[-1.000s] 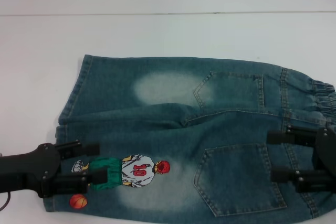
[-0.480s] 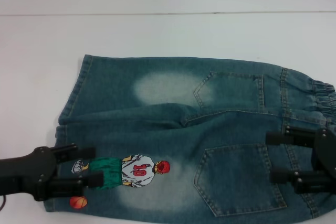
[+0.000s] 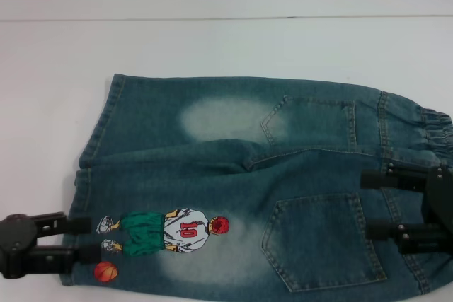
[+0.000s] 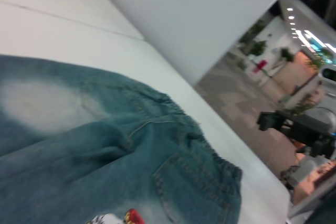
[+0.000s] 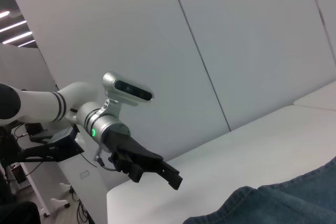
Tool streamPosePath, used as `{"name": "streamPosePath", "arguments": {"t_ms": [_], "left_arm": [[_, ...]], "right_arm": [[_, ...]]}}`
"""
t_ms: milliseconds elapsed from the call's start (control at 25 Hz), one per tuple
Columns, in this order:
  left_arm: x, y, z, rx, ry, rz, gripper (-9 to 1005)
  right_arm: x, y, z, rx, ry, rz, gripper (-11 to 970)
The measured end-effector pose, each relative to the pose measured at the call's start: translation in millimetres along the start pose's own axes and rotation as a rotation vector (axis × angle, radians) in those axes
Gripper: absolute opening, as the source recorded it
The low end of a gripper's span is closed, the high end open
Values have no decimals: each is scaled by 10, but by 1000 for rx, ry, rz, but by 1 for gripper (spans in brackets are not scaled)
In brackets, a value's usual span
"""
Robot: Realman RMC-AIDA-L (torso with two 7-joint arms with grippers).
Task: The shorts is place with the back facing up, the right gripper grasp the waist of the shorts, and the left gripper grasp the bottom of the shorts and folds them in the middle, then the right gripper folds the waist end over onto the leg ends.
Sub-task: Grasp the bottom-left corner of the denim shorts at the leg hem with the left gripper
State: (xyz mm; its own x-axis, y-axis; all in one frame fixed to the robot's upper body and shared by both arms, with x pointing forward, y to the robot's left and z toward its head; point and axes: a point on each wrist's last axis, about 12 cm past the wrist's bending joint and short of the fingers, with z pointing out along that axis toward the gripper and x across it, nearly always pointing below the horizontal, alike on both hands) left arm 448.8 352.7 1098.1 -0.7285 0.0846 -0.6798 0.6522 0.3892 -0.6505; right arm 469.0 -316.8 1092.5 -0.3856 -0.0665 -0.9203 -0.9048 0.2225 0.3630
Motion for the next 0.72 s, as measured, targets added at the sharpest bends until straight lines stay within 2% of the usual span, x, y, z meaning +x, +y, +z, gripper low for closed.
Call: {"name": "streamPosePath", "arguments": {"t_ms": [160, 400, 720], "left_arm": [[-38, -12, -126, -57, 1, -40, 908], [-200, 8, -337, -144, 40, -116, 907], [-155, 50, -365, -204, 104, -186, 907]], "right_arm": [[6, -1, -15, 8, -6, -20, 878], [-68, -36, -136, 45, -18, -52, 878], [-122, -69, -241, 81, -21, -78, 877]]}}
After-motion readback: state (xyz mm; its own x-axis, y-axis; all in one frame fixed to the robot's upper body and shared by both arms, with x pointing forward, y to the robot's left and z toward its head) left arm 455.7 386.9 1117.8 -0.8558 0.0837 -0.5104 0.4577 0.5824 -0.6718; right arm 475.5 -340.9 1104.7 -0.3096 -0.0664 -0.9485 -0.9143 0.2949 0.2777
